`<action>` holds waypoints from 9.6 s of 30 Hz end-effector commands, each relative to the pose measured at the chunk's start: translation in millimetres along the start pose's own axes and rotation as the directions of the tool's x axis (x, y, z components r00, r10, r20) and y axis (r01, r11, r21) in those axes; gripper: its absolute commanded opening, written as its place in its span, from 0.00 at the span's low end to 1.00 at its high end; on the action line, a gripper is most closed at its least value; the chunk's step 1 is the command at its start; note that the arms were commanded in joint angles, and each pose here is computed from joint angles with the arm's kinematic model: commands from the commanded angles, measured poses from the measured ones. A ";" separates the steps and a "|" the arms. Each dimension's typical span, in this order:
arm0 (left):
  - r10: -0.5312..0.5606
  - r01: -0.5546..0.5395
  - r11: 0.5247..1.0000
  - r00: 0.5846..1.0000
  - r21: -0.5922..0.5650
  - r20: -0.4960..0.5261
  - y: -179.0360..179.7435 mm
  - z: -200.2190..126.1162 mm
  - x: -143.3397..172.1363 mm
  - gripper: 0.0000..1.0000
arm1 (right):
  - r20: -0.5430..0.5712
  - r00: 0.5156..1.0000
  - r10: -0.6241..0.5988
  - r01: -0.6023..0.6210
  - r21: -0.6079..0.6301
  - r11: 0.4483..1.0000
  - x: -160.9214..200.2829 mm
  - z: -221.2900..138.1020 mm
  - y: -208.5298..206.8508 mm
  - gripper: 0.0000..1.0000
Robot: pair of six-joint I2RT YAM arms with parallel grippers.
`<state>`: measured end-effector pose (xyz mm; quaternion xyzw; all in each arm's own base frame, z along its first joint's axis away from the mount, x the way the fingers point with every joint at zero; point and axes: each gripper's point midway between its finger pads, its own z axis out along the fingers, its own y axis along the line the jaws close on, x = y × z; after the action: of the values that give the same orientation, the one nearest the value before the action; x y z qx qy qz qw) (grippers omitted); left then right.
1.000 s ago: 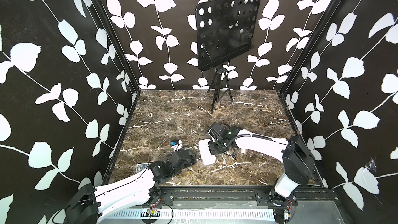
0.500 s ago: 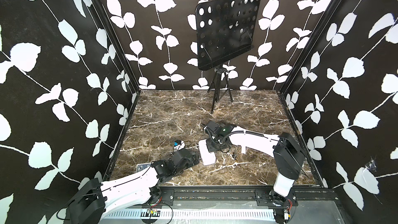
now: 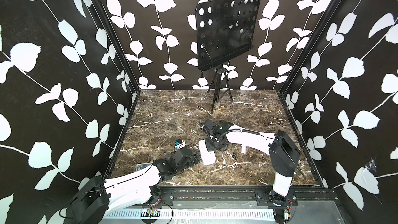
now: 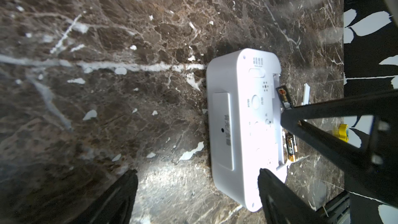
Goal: Insert the battery into the alarm
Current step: Install the battery in the alarm, then pick up the battery at the center of the board, then install the battery in the alarm.
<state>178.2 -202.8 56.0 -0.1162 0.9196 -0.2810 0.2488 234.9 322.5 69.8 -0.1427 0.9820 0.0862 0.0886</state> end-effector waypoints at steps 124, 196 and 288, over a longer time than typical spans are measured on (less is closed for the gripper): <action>0.051 -0.069 0.996 0.970 -0.065 -0.237 -18.2 36.2 13.0 0.75 | 0.049 0.995 -0.090 0.087 0.072 0.994 -1.5 12.2 -30.2 0.12; -0.042 0.056 0.996 0.979 0.066 -0.198 -65.0 47.0 -1.4 0.72 | -0.109 0.994 0.026 -0.003 0.204 0.979 91.0 35.7 -150.3 0.14; 0.008 0.002 0.999 0.967 0.040 -0.253 -51.7 45.1 3.5 0.63 | 0.025 0.999 0.023 -0.021 -0.050 0.999 18.1 -22.6 -8.5 0.19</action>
<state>200.5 -262.7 47.4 -0.0840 0.9390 -0.3064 0.1313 217.9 305.8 82.1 -0.1391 0.9794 0.1177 0.0866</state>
